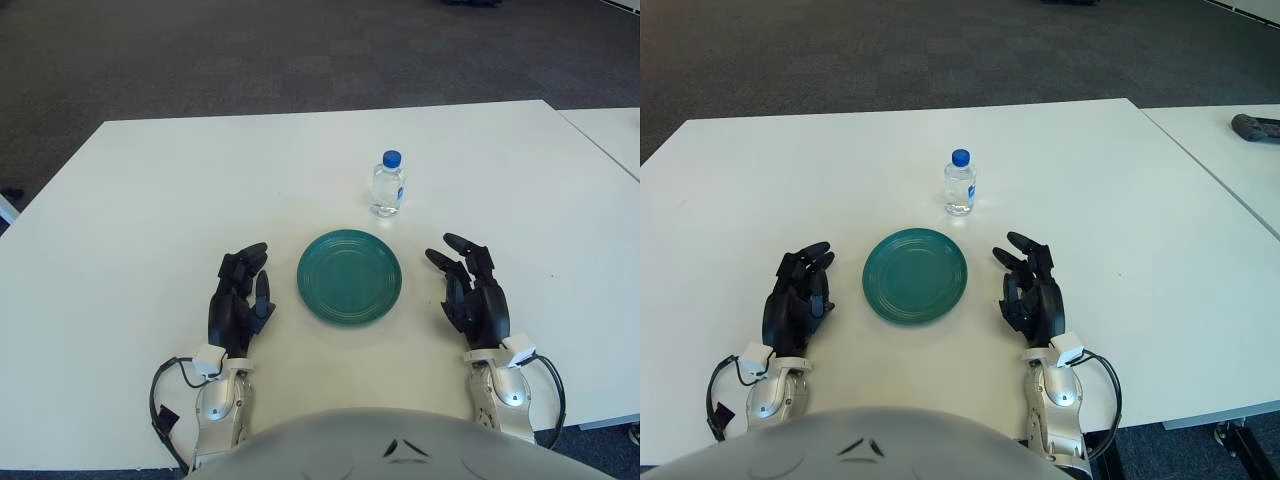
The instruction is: Put the bottle into the plate.
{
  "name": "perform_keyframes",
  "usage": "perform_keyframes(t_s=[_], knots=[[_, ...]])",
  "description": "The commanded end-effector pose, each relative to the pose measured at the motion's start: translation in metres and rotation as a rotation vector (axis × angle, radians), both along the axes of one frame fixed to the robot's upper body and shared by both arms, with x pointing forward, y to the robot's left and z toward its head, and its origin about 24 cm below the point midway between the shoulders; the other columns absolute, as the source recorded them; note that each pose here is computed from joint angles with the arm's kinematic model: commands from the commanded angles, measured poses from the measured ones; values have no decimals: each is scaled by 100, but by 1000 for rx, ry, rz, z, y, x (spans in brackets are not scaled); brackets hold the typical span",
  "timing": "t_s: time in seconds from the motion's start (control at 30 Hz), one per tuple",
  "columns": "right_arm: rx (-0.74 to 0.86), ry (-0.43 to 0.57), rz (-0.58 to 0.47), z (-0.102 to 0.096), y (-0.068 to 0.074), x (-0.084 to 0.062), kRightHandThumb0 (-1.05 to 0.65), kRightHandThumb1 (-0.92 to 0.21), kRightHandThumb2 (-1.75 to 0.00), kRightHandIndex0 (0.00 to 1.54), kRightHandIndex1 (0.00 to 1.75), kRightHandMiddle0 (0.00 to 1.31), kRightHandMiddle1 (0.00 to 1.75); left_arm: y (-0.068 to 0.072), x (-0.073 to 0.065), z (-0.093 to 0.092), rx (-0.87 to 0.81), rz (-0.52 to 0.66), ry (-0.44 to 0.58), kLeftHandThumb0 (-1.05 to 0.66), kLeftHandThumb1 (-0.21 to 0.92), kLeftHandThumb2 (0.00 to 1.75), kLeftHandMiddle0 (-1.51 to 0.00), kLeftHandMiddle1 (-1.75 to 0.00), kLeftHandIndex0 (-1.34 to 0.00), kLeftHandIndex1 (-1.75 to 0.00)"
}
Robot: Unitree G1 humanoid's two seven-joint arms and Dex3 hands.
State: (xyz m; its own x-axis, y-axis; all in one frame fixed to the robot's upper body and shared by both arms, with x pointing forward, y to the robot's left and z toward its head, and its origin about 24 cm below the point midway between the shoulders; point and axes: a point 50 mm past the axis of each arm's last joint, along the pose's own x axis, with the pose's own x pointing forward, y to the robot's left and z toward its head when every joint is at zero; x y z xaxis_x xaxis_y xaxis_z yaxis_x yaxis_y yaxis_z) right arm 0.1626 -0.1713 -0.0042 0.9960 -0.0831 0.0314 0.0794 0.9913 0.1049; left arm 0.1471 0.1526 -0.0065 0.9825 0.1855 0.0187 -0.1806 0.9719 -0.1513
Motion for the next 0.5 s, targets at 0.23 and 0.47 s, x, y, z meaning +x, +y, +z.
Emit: perform_keyframes(t_s=[0.23, 0.47], knots=[[32, 168, -28, -28, -3, -15, -62, -92, -63, 55, 68, 10, 100, -5, -15, -20, -20, -2, 138, -65, 92, 66, -60, -90, -23, -108], [24, 172, -30, -25, -7, -6, -64, -92, -60, 46, 60, 7, 98, -6, -15, -20, -23, -8, 134, -64, 92, 68, -60, -90, -22, -108]])
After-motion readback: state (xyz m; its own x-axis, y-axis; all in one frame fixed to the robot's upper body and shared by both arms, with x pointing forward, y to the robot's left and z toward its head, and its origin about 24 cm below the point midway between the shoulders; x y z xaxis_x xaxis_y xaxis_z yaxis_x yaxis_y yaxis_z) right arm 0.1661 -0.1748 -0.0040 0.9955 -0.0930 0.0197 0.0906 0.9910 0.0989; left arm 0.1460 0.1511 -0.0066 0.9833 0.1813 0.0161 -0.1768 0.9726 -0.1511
